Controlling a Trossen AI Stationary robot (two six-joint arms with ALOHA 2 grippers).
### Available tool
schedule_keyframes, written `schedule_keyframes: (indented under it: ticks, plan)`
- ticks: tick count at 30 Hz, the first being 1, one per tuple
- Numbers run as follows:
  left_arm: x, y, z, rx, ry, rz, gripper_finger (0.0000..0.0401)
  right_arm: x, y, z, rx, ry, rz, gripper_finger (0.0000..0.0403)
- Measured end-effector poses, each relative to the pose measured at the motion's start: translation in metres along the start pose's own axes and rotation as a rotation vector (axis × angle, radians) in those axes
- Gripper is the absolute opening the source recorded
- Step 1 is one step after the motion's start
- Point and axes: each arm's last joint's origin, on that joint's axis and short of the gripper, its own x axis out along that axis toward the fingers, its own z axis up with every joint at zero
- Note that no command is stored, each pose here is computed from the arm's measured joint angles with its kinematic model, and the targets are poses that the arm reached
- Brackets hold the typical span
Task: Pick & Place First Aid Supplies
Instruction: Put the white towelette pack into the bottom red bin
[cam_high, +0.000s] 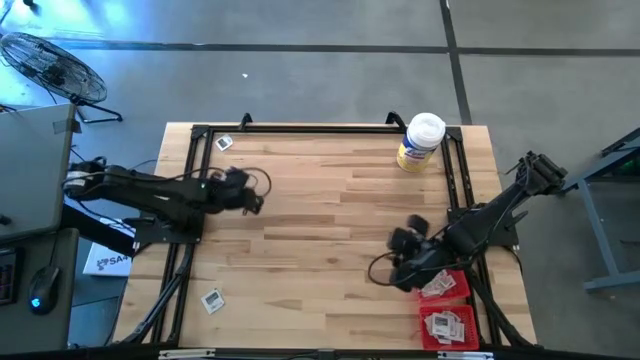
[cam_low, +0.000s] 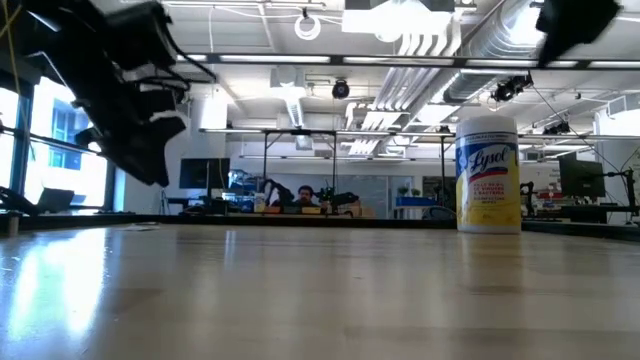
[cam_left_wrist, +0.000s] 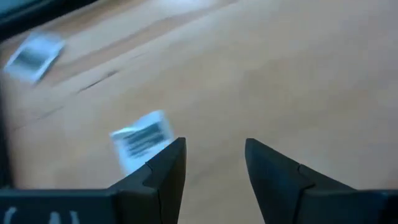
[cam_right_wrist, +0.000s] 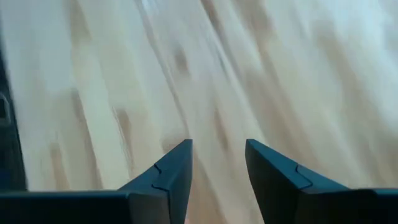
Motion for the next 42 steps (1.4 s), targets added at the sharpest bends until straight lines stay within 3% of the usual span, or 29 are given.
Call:
schedule_keyframes:
  ticks: [4,7,14,23,27,37,42]
  plan:
    - [0.018,0.009,0.005,-0.094,0.048,0.084,0.0163,0.009,0.011,0.01,-0.143,-0.239,0.045,0.0142]
    - [0.031,0.008,0.003,-0.108,0.072,0.106,0.0163,0.017,0.015,0.013,-0.221,-0.324,0.09,0.0142]
    - [0.048,0.003,-0.005,-0.115,0.081,0.194,0.0163,0.038,0.008,0.014,-0.226,-0.312,0.164,0.0142]
    - [0.061,0.001,-0.014,-0.142,0.115,0.249,0.0158,0.055,-0.006,0.011,-0.204,-0.284,0.137,0.0142]
    - [0.069,-0.003,-0.018,-0.136,0.115,0.268,0.0129,0.056,-0.007,0.014,-0.191,-0.291,0.14,0.0142]
    - [0.074,-0.002,-0.023,-0.145,0.137,0.31,0.001,0.056,-0.006,0.015,-0.185,-0.289,0.172,0.0142]
    - [0.074,-0.001,-0.024,-0.139,0.141,0.321,0.0005,0.055,-0.005,0.016,-0.179,-0.301,0.181,0.0142]
